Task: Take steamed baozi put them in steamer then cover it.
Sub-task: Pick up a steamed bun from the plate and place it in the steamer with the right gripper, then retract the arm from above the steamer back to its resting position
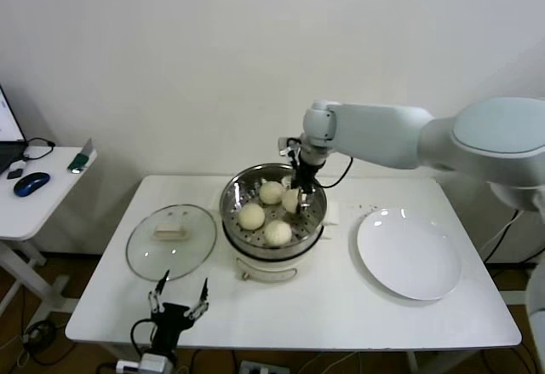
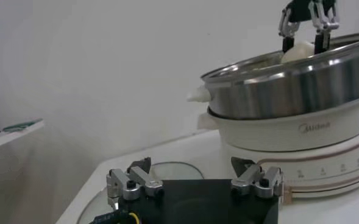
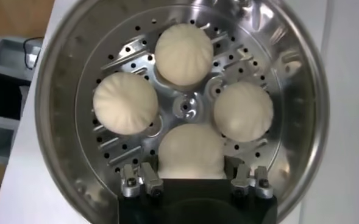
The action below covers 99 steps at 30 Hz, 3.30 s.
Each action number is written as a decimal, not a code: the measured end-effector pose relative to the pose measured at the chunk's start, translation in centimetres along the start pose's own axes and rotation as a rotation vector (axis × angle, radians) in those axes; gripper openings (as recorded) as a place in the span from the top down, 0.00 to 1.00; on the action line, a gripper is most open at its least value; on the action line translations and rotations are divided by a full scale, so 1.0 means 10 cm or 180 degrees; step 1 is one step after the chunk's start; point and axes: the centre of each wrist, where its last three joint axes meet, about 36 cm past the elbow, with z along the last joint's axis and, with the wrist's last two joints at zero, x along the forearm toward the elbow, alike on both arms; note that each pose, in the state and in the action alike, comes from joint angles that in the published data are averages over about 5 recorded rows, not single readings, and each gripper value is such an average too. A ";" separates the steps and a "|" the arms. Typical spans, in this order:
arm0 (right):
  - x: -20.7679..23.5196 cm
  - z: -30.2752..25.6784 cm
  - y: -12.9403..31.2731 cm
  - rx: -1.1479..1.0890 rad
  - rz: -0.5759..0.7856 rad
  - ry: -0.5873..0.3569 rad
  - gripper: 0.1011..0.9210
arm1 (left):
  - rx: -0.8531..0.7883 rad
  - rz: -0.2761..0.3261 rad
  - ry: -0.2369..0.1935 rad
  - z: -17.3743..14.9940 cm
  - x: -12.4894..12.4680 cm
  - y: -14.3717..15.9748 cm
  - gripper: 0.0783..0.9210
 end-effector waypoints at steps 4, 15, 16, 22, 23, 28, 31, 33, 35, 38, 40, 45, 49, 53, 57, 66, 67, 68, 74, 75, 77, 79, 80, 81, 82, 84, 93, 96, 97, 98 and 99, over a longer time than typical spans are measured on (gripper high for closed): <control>-0.06 0.02 0.00 -0.0002 0.0015 0.0033 0.29 | 0.0000 -0.0003 0.0011 0.02 0.01 0.01 0.12; -0.12 0.01 0.03 -0.0026 0.0010 0.0039 0.13 | -0.0002 0.0003 0.0011 0.02 0.01 0.02 0.12; -0.11 0.02 0.03 -0.0027 0.0008 0.0038 0.13 | -0.0003 0.0004 0.0010 0.02 0.01 0.02 0.12; 0.00 0.05 0.02 -0.0031 0.0025 0.0011 0.12 | -0.0010 0.0003 0.0003 0.01 0.00 0.02 0.12; 0.03 0.06 0.01 -0.0036 0.0038 0.0001 0.12 | -0.0012 0.0003 0.0002 0.01 0.00 0.02 0.12; 0.26 0.17 -0.01 -0.0076 0.0150 -0.0116 0.12 | -0.0022 0.0000 0.0000 0.01 0.00 0.03 0.12; 0.42 0.30 0.00 -0.0094 0.0271 -0.0237 0.12 | -0.0029 -0.0011 0.0001 0.02 0.00 0.04 0.12; 0.51 0.41 0.04 -0.0105 0.0378 -0.0343 0.12 | -0.0034 -0.0024 0.0003 0.03 -0.01 0.05 0.12; 0.59 0.54 0.09 -0.0123 0.0498 -0.0468 0.12 | -0.0037 -0.0037 0.0004 0.04 -0.02 0.06 0.12; 0.66 0.75 0.20 -0.0173 0.0705 -0.0681 0.12 | -0.0046 -0.0047 0.0006 0.04 -0.02 0.07 0.12; 0.68 0.91 0.28 -0.0216 0.0862 -0.0830 0.12 | -0.0054 -0.0058 0.0002 0.03 -0.02 0.09 0.12; 0.63 1.31 0.56 -0.0363 0.1265 -0.1230 0.12 | -0.0079 -0.0096 -0.0014 0.01 -0.03 0.13 0.12; 0.49 1.62 0.82 -0.0532 0.1588 -0.1538 0.12 | -0.0114 -0.0116 -0.0017 0.00 0.00 0.14 0.12; 0.31 1.85 1.08 -0.0752 0.1883 -0.1836 0.12 | -0.0144 -0.0158 -0.0025 -0.03 -0.01 0.14 0.12; 0.10 2.02 1.35 -0.1028 0.2134 -0.2128 0.12 | -0.0192 -0.0194 -0.0062 -0.07 -0.04 0.17 0.12; -0.35 2.17 1.89 -0.1721 0.2569 -0.2777 0.12 | -0.0408 -0.0257 -0.0076 -0.13 -0.08 0.28 0.12; -0.39 2.18 1.95 -0.1806 0.2612 -0.2843 0.12 | -0.0442 -0.0264 -0.0079 -0.14 -0.08 0.30 0.12; -0.43 2.19 2.00 -0.1887 0.2653 -0.2905 0.12 | -0.0477 -0.0272 -0.0082 -0.15 -0.09 0.32 0.12; -0.65 2.23 2.33 -0.2378 0.2858 -0.3238 0.12 | -0.0784 -0.0323 -0.0134 -0.20 -0.13 0.43 0.12; -0.69 2.24 2.39 -0.2458 0.2885 -0.3281 0.12 | -0.0860 -0.0334 -0.0143 -0.21 -0.14 0.45 0.12; -0.76 2.26 2.51 -0.2616 0.2934 -0.3351 0.12 | -0.1036 -0.0361 -0.0150 -0.22 -0.16 0.49 0.12; -0.84 2.27 2.63 -0.2770 0.2981 -0.3406 0.12 | -0.1249 -0.0390 -0.0148 -0.22 -0.19 0.53 0.12; -0.87 2.28 2.69 -0.2841 0.3003 -0.3429 0.12 | -0.1369 -0.0403 -0.0144 -0.22 -0.20 0.56 0.12; -0.90 2.30 2.75 -0.2913 0.3028 -0.3451 0.12 | -0.1498 -0.0413 -0.0140 -0.22 -0.21 0.58 0.12; -0.93 2.31 2.81 -0.2982 0.3053 -0.3470 0.12 | -0.1634 -0.0418 -0.0137 -0.22 -0.23 0.61 0.12; -0.98 2.34 2.93 -0.3116 0.3104 -0.3499 0.12 | -0.1915 -0.0417 -0.0124 -0.22 -0.26 0.65 0.12; -1.21 2.48 3.44 -0.3615 0.3259 -0.3457 0.12 | -0.3129 -0.0337 -0.0061 -0.14 -0.45 0.79 0.12; -1.29 2.50 3.58 -0.3711 0.3277 -0.3402 0.12 | -0.3443 -0.0296 -0.0048 -0.07 -0.56 0.82 0.12; -1.31 2.51 3.62 -0.3737 0.3279 -0.3376 0.12 | -0.3537 -0.0280 -0.0045 -0.05 -0.61 0.84 0.12; -1.34 2.52 3.66 -0.3758 0.3280 -0.3346 0.12 | -0.3623 -0.0266 -0.0043 -0.02 -0.65 0.85 0.12; -1.36 2.52 3.70 -0.3775 0.3280 -0.3314 0.12 | -0.3708 -0.0250 -0.0041 0.00 -0.70 0.87 0.12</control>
